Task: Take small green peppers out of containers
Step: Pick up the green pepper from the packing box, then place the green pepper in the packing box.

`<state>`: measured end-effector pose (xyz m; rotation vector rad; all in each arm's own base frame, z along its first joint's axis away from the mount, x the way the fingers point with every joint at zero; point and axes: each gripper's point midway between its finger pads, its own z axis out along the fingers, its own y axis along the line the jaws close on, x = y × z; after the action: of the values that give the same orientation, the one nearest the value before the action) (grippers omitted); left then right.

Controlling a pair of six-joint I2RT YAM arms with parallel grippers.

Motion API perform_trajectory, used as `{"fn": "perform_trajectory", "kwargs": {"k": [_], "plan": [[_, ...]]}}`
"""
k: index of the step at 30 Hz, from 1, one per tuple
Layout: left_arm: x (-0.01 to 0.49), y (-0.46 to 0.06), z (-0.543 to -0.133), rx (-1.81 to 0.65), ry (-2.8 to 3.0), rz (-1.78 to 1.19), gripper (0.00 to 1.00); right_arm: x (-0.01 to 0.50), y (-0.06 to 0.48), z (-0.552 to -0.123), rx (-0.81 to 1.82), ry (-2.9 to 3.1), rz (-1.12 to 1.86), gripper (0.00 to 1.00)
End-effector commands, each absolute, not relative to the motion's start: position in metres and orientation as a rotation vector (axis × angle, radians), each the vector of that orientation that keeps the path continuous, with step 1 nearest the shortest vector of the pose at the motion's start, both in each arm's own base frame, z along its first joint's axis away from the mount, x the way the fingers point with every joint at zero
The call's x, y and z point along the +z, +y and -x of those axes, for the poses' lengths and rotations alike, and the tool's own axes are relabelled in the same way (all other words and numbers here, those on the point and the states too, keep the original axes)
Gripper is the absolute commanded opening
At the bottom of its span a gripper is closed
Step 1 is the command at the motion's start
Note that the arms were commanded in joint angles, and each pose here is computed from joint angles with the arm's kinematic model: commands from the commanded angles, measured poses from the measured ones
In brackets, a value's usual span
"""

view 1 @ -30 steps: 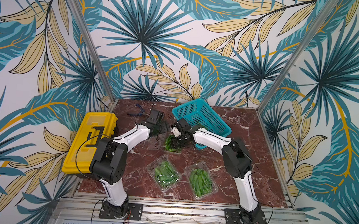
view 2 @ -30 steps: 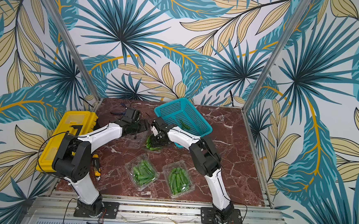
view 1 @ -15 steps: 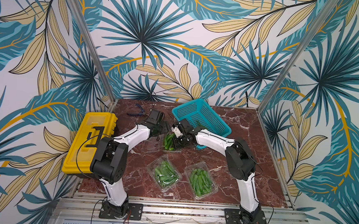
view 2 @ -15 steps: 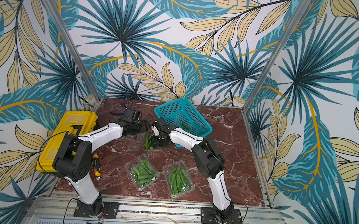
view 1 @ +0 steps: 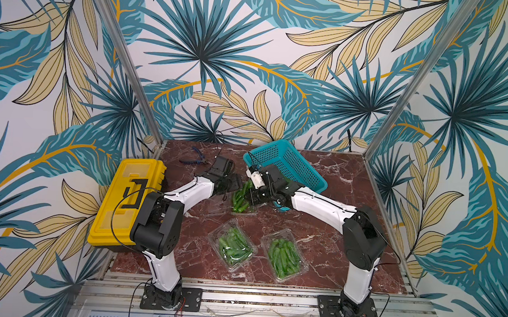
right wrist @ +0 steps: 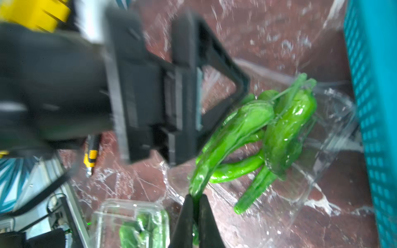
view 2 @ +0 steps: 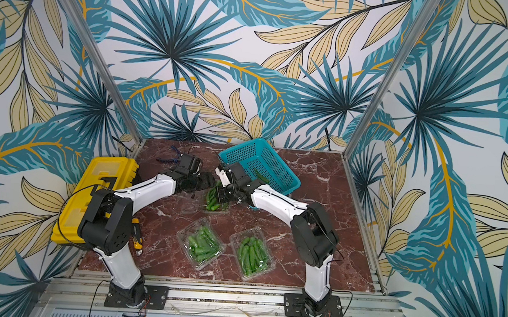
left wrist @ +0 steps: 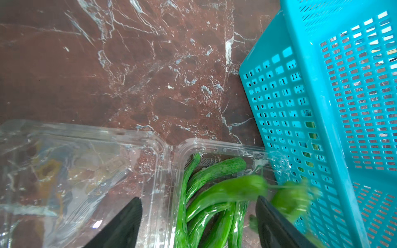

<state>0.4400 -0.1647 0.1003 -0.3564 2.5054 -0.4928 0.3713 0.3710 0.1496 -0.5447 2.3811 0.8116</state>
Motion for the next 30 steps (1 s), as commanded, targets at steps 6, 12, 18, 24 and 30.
{"fn": "perform_trajectory", "kwargs": {"k": [6, 12, 18, 24, 30], "plan": [[0.110, -0.175, -0.448, -0.518, 2.491, 0.310, 0.84, 0.187, 0.365, -0.379, 0.857, 2.225, 0.495, 0.00], [0.110, -0.174, -0.447, -0.511, 2.498, 0.305, 0.84, 0.174, 0.377, -0.373, 1.006, 2.260, 0.520, 0.00], [0.114, -0.163, -0.445, -0.437, 2.495, 0.323, 0.84, 0.138, 0.382, -0.359, 1.053, 2.371, 0.606, 0.00], [0.118, -0.155, -0.444, -0.383, 2.488, 0.326, 0.84, 0.095, 0.367, -0.346, 1.009, 2.536, 0.633, 0.00], [0.120, -0.154, -0.444, -0.377, 2.486, 0.330, 0.84, 0.052, 0.352, -0.338, 0.893, 2.721, 0.599, 0.23]]}}
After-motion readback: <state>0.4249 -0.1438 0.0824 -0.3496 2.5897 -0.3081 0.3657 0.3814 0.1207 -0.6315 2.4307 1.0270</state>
